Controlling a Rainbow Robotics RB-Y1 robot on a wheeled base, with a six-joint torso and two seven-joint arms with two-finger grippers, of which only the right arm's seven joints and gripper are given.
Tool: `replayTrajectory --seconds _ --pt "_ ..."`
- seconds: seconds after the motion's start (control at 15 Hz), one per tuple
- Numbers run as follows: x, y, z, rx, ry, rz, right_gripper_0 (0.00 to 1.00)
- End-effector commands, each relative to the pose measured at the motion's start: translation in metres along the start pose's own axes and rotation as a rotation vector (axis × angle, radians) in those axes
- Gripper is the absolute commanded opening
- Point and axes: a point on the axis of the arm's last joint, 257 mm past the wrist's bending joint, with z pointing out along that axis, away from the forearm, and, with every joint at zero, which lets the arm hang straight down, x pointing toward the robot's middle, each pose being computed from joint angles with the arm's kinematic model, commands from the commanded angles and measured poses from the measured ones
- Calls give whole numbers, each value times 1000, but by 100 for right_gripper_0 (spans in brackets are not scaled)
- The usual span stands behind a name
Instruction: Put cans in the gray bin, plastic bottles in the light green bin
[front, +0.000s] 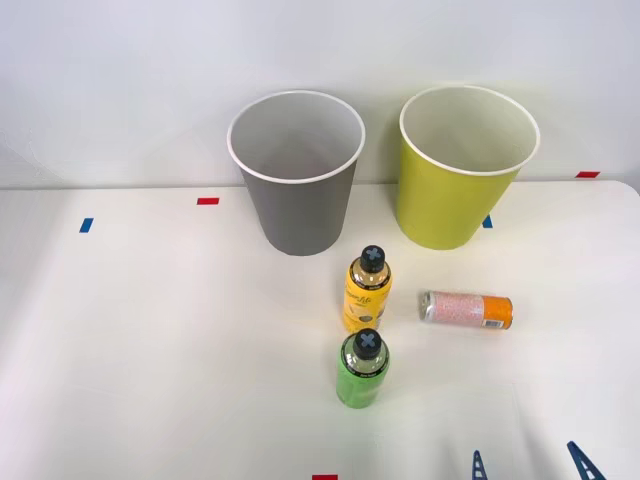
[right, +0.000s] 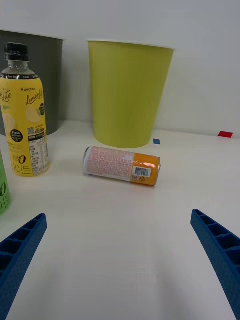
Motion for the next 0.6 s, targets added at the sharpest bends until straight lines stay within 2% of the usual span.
replayTrajectory --seconds 0.07,0.6 --pt "1 -2 0 0 2 -14 100" --pt "0 -2 0 -2 0 -21 100"
